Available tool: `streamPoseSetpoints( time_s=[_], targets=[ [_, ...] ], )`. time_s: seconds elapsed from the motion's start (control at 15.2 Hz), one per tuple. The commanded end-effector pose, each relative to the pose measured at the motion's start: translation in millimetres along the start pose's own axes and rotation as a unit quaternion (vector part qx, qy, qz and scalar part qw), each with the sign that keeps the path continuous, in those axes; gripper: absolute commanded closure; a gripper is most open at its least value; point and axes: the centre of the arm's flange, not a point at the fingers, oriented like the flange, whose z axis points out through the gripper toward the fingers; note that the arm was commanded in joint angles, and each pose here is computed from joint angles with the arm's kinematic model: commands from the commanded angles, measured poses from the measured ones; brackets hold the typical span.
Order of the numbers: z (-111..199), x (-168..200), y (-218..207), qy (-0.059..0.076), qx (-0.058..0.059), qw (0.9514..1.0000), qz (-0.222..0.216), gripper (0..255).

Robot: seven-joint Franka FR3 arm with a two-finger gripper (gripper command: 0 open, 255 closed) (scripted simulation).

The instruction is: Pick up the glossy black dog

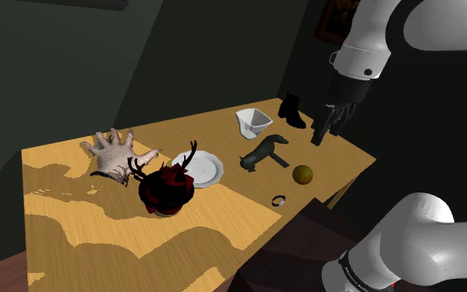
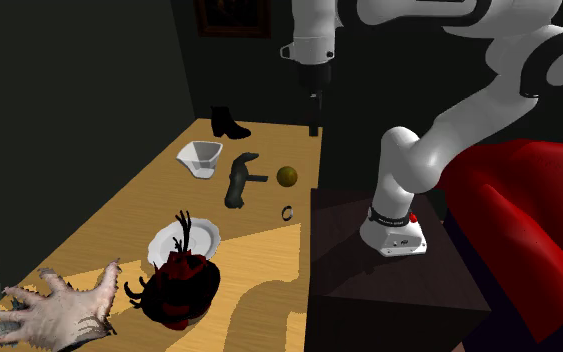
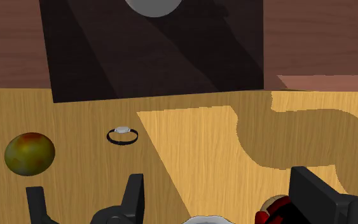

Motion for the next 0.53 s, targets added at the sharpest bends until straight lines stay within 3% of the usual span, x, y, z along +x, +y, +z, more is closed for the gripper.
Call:
streamPoseSetpoints(
  time_s=[0.0, 0.46],
  targets=[
    [0.0, 0.0, 0.0, 0.000, 0.000, 1.0000, 0.000, 0],
    [42.9, 51.9, 65.1, 0.002, 0.007, 0.9997, -0.024, 0]
  ],
)
